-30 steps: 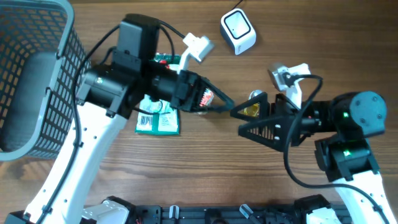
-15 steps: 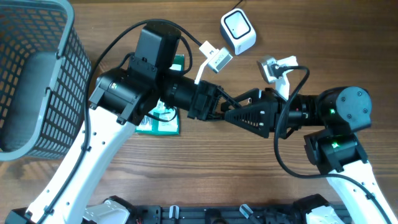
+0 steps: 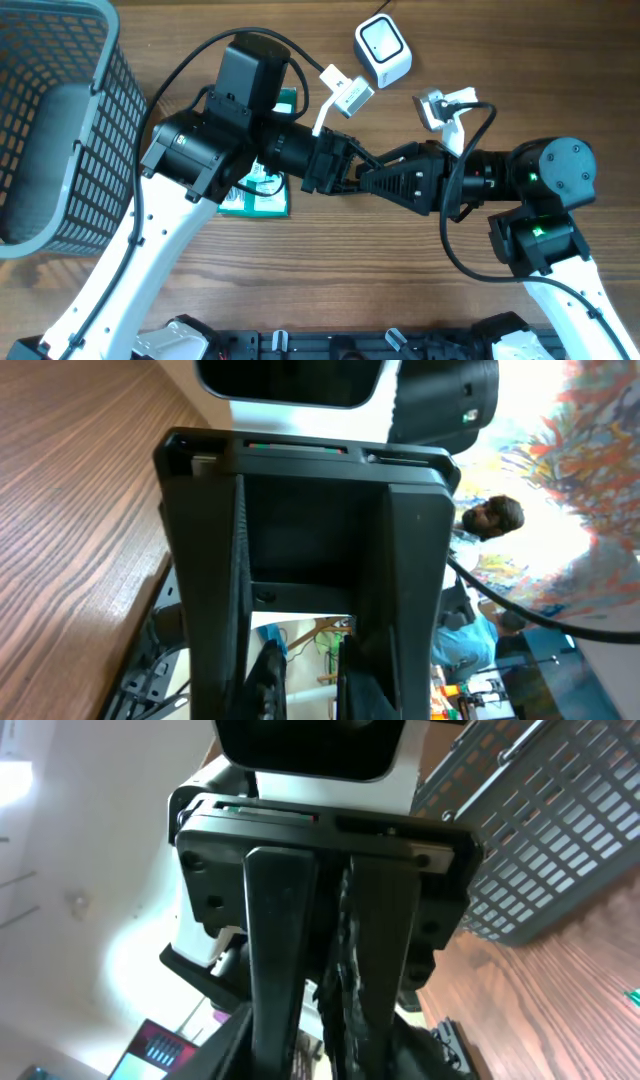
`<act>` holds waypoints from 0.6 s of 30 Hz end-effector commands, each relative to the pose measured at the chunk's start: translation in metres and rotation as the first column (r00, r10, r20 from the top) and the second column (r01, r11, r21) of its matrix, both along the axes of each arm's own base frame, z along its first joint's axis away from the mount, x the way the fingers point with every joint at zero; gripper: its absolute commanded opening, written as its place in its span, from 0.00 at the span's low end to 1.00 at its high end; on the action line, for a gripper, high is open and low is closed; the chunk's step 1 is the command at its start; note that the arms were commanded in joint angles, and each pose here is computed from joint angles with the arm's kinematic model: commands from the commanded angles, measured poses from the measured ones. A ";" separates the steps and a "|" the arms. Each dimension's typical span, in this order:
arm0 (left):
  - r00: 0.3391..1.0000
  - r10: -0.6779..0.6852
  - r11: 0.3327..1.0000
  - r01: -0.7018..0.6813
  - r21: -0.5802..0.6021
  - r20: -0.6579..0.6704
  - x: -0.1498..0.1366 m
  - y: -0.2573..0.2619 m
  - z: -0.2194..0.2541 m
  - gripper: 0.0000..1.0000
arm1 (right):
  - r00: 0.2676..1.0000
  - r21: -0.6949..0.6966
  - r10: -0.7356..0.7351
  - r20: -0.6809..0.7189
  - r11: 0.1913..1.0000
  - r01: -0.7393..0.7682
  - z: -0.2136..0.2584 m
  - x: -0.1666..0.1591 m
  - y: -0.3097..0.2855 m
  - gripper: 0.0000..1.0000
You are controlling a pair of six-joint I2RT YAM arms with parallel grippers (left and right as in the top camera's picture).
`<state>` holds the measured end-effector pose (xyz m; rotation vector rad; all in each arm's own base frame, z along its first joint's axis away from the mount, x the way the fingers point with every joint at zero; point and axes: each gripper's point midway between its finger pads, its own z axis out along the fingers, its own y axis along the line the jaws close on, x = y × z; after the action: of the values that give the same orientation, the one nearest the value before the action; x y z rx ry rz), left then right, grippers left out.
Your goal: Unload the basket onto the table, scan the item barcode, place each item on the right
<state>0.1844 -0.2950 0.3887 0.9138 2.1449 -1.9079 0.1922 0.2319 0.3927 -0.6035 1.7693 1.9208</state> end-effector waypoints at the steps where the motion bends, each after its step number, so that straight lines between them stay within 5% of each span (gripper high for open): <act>1: 1.000 0.026 0.999 -0.027 0.020 0.014 0.003 -0.001 -0.001 0.04 | 0.999 0.014 -0.012 0.052 1.000 0.011 0.009 -0.001 0.000 0.35; 2: 0.999 0.031 0.999 -0.032 0.023 0.016 0.004 -0.001 -0.002 0.04 | 0.999 0.014 -0.012 0.052 1.000 0.011 0.009 -0.001 0.000 0.41; 6: 0.999 0.031 0.999 -0.032 0.023 0.017 0.004 -0.001 -0.002 0.05 | 0.999 0.014 -0.012 0.053 1.000 0.011 0.009 -0.001 0.000 0.35; 9: 0.999 0.032 0.999 -0.032 0.021 0.019 0.005 -0.001 -0.002 0.17 | 0.998 0.014 -0.012 0.054 1.000 0.011 0.009 -0.001 0.000 0.41; 12: 0.995 0.081 0.995 -0.077 0.070 -0.060 0.009 -0.001 -0.005 0.04 | 0.998 0.017 -0.021 0.058 1.000 0.020 0.010 0.000 0.000 0.43; 15: 0.979 0.128 0.988 -0.111 0.109 -0.156 0.013 -0.002 -0.005 0.04 | 0.998 0.018 -0.023 0.058 1.000 0.022 0.010 0.001 0.000 0.42; 18: 0.979 0.131 0.988 -0.115 0.105 -0.159 0.014 -0.003 -0.004 0.04 | 0.998 0.018 -0.023 0.059 1.000 0.022 0.010 0.001 0.000 0.24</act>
<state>0.1924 -0.2969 0.3883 0.7517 2.2658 -1.9213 0.1955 0.2316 0.3927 -0.5800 1.7712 1.9166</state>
